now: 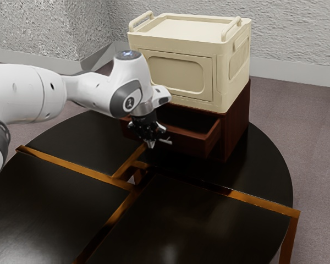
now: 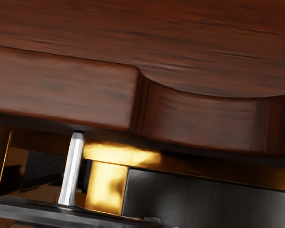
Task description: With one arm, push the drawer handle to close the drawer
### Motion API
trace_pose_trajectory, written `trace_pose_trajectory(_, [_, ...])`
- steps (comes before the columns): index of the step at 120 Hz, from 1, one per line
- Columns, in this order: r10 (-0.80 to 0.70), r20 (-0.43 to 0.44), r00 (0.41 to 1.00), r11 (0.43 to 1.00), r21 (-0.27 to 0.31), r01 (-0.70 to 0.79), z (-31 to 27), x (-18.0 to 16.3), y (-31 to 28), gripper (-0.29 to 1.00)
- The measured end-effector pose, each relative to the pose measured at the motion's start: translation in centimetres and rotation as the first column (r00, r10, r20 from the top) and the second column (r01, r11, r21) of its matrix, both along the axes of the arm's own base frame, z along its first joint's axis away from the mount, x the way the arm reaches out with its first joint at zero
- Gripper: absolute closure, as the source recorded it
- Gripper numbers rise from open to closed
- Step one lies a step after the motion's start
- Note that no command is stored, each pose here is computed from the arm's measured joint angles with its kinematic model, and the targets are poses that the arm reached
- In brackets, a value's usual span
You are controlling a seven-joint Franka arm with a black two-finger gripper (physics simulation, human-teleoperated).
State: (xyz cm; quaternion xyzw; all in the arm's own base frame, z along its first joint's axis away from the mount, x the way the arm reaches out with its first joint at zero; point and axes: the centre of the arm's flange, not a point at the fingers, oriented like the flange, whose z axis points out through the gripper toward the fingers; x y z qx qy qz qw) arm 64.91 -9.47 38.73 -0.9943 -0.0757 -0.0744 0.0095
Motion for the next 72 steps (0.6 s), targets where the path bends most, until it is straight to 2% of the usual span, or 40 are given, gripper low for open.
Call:
trace_pose_trajectory(20, [-0.016, 0.010, 1.000, 1.000, -0.017, 0.016, -0.2, 1.4, -0.3, 0.79])
trace_pose_trajectory(72, [-0.066, 0.050, 0.997, 0.998, 0.000, 0.066, -1.1, 5.1, -0.3, 0.79])
